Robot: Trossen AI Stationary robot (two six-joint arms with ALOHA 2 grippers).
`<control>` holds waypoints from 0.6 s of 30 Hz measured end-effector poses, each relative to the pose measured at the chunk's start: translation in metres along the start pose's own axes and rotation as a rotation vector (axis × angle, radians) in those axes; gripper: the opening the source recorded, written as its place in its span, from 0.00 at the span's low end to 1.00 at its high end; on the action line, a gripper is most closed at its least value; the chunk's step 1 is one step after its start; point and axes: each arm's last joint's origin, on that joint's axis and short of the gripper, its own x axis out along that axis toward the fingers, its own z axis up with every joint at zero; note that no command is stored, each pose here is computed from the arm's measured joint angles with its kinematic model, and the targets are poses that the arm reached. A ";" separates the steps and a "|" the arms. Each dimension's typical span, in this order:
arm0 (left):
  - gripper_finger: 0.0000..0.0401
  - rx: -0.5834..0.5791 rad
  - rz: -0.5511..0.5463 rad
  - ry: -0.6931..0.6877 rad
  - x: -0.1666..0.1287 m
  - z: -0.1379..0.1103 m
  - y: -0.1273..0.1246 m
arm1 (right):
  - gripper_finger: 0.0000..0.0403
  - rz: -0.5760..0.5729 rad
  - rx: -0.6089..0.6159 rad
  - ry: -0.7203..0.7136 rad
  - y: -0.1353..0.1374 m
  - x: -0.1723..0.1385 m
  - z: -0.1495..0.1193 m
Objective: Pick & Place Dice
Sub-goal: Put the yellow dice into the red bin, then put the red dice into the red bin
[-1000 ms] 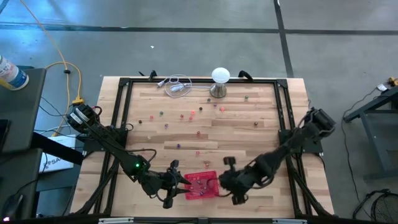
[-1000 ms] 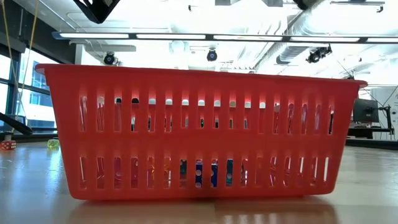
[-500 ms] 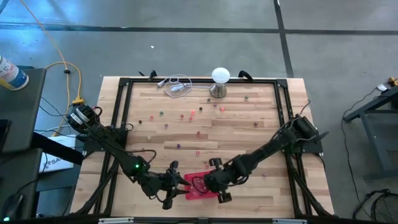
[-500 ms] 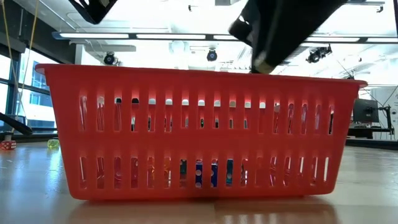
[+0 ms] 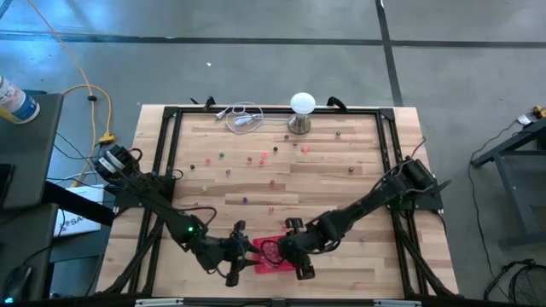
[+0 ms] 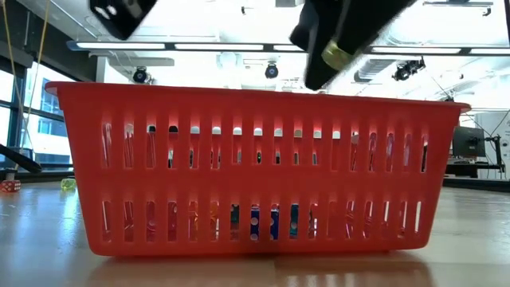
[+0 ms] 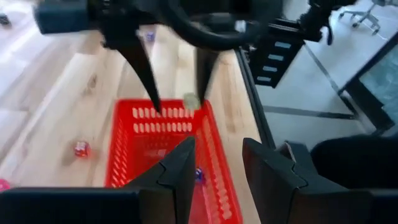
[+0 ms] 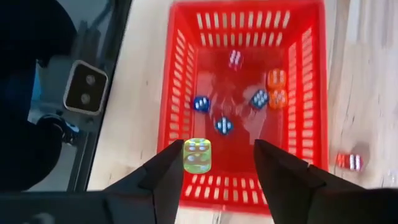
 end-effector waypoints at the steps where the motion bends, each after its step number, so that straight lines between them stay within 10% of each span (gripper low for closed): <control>1: 0.32 -0.006 0.005 -0.020 0.004 0.002 0.002 | 0.46 0.002 -0.006 -0.012 -0.001 0.000 0.002; 18: 0.32 -0.006 0.000 -0.102 0.037 -0.006 0.014 | 0.45 -0.013 -0.030 -0.108 -0.010 -0.001 0.014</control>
